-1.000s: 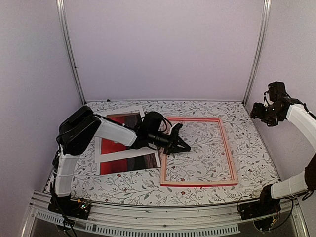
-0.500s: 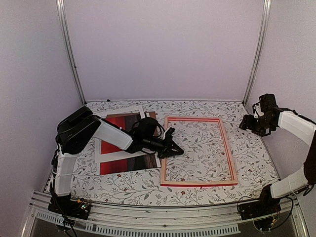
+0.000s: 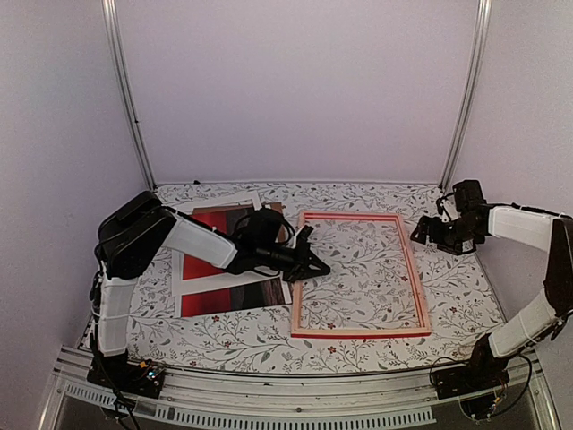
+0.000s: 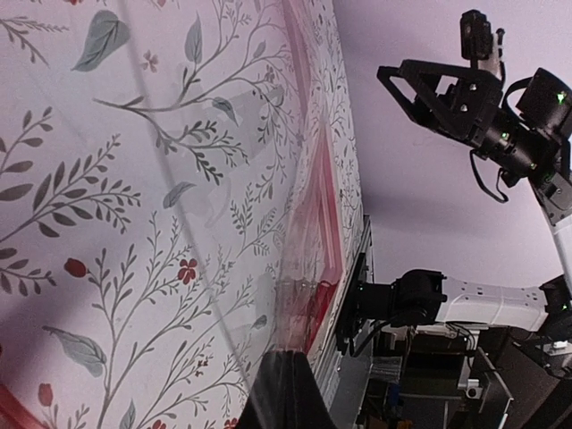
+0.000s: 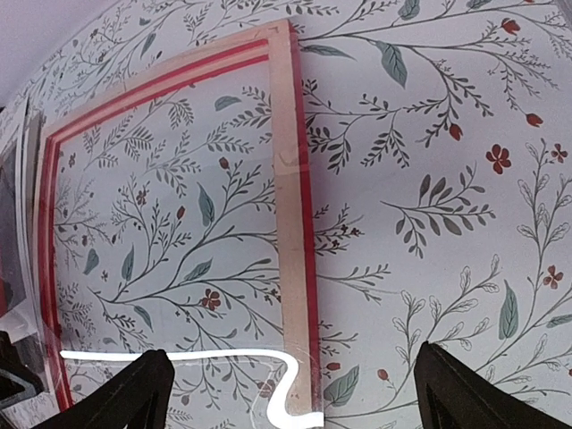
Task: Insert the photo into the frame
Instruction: Place the glass panel in the frame body.
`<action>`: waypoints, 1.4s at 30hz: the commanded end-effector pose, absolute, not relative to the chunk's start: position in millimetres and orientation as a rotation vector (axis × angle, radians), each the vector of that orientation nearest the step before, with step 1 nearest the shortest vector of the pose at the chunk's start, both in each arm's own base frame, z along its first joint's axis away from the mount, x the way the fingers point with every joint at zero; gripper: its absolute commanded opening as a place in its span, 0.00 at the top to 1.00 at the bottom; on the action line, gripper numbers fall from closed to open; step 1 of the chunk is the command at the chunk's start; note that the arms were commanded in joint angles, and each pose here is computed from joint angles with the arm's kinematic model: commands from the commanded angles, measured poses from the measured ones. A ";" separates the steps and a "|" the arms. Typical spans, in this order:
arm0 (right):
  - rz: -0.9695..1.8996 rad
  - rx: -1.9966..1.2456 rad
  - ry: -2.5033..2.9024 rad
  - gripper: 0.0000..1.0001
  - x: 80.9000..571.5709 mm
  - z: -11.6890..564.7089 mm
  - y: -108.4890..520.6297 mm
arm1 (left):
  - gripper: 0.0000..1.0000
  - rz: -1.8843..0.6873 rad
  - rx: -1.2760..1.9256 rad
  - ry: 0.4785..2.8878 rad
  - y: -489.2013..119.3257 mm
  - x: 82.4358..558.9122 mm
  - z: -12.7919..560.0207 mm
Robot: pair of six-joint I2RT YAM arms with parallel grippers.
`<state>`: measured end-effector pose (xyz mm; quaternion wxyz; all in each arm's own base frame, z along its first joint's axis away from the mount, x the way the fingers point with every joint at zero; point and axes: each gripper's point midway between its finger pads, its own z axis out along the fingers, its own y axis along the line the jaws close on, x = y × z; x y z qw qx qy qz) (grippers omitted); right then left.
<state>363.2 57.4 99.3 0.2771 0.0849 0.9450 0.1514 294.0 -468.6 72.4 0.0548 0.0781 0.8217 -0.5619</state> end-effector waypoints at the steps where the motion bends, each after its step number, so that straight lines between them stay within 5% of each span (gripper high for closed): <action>1: 0.435 0.179 2.542 0.01 369.8 90.1 68.9 | 1.00 -1.679 0.236 2.448 -460.3 306.0 87.1; 42: 0.384 0.137 2.615 0.01 363.0 69.8 76.4 | 1.00 -1.656 0.259 2.486 -449.9 305.2 77.0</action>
